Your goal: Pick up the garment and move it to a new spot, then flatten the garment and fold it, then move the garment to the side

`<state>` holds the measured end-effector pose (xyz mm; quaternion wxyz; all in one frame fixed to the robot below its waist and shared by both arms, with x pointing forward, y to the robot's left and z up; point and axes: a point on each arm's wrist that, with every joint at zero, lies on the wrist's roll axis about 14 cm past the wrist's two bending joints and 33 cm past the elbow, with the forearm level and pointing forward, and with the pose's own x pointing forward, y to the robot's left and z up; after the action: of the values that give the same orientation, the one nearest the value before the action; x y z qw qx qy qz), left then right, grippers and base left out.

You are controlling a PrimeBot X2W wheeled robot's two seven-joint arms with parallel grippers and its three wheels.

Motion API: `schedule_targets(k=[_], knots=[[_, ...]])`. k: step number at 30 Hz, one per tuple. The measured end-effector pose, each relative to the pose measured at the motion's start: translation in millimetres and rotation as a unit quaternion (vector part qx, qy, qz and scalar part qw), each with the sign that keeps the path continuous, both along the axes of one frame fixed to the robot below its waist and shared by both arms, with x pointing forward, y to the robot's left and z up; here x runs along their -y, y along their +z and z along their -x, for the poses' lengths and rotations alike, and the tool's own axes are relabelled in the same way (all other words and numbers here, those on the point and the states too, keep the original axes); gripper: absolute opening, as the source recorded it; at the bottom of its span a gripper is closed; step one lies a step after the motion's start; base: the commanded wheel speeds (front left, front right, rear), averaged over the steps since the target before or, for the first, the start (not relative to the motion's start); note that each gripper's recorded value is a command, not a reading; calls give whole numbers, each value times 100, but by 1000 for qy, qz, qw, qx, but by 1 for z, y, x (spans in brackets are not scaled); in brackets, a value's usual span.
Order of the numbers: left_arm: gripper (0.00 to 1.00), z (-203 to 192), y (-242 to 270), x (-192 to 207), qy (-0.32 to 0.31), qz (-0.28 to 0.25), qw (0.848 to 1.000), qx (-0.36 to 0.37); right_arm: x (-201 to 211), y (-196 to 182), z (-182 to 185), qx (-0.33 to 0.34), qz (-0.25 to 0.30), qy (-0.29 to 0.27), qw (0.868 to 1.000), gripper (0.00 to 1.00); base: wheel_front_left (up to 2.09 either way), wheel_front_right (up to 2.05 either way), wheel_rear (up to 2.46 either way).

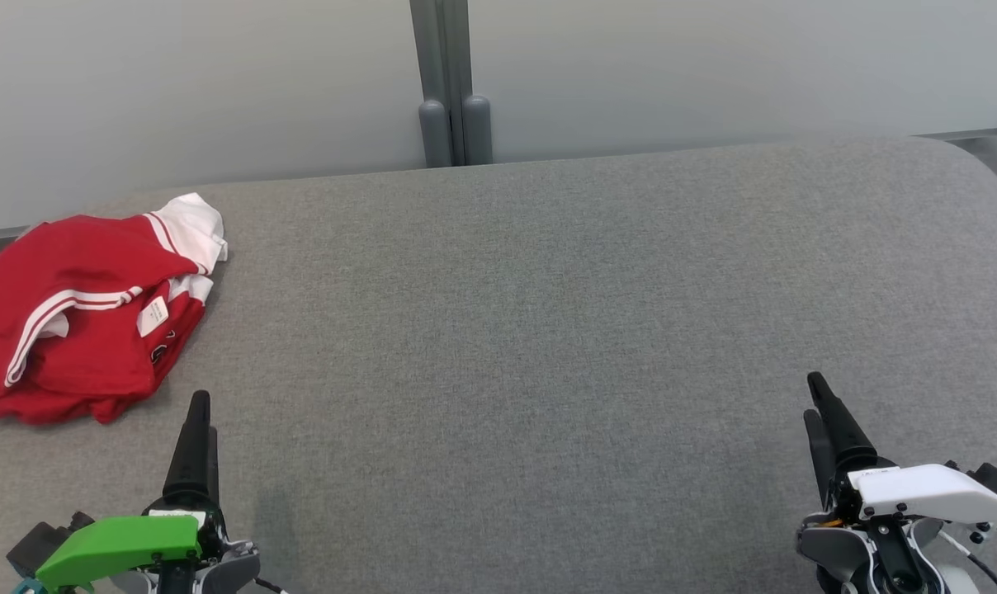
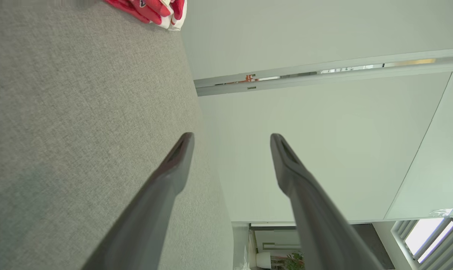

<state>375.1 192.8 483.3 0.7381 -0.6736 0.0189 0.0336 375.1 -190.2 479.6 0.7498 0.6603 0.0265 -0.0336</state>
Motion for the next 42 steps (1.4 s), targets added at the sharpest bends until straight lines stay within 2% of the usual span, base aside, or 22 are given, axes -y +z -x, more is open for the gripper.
schedule_targets(k=[12, 19, 29, 42], knots=[[100, -2, 15, -12, 16, -126, 992, 18, -9, 13, -3, 19, 128, 17, 991, 100, 0, 0, 0], [100, -4, 31, -13, 18, -217, 975, 39, -15, 17, -4, 29, 201, 29, 979, 100, 0, 0, 0], [100, 0, 33, 11, -13, -318, 947, 47, -32, 23, -3, 49, 304, 54, 950, 100, 0, 0, 0], [100, 3, 39, 24, -22, -404, 912, 62, -47, 27, 0, 71, 393, 74, 914, 100, 0, 0, 0]])
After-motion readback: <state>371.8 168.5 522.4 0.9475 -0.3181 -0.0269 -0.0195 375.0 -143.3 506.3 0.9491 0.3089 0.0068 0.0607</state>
